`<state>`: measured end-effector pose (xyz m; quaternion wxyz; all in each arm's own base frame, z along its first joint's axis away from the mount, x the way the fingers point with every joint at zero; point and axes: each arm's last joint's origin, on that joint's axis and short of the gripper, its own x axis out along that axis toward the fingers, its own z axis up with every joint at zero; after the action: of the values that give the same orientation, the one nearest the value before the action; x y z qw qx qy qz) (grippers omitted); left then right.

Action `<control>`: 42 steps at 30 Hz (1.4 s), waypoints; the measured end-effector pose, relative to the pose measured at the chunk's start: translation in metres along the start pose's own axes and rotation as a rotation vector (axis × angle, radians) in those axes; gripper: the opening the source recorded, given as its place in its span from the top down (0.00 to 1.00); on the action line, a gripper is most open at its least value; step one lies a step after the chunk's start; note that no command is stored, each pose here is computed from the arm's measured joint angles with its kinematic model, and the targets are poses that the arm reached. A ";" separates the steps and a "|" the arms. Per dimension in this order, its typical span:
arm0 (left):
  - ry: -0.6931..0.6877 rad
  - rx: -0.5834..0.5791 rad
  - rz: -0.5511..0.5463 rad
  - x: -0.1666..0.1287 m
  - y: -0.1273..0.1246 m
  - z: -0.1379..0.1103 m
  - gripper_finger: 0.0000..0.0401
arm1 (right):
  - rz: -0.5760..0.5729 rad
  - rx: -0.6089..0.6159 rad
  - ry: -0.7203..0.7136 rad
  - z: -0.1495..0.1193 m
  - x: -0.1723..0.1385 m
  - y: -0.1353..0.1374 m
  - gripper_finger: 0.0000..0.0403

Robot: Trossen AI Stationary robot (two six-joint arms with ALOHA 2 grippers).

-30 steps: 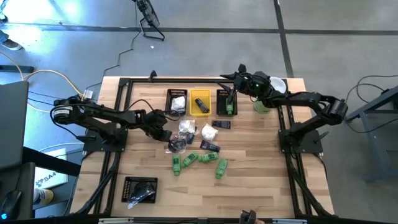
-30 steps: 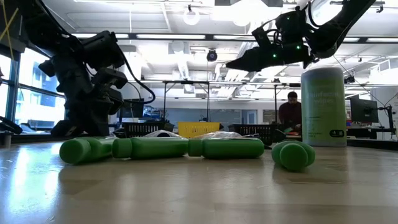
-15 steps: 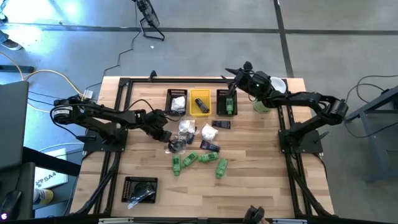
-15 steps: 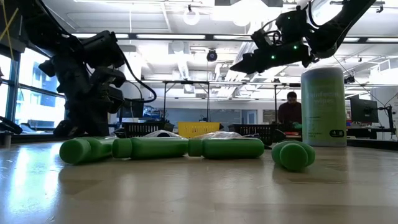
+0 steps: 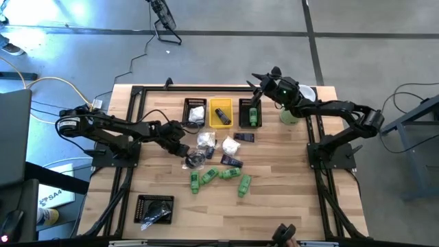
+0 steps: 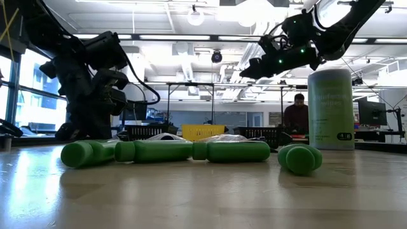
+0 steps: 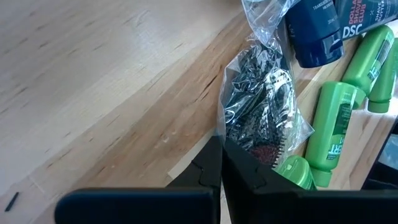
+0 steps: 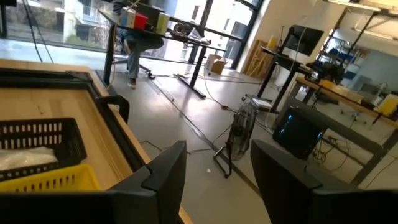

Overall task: Pick & Place Travel size toiletries
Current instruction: Put the black hairbrush into the bottom black bin

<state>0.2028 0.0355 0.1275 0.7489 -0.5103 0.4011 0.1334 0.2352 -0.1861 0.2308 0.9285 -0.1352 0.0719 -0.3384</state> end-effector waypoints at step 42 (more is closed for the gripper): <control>0.017 0.205 -0.036 -0.001 -0.005 0.002 1.00 | -0.032 0.046 0.011 -0.002 0.000 -0.007 0.57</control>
<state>0.2063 0.0354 0.1320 0.7960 -0.4392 0.4099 0.0736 0.2307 -0.1917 0.2307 0.9254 -0.1134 0.0669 -0.3553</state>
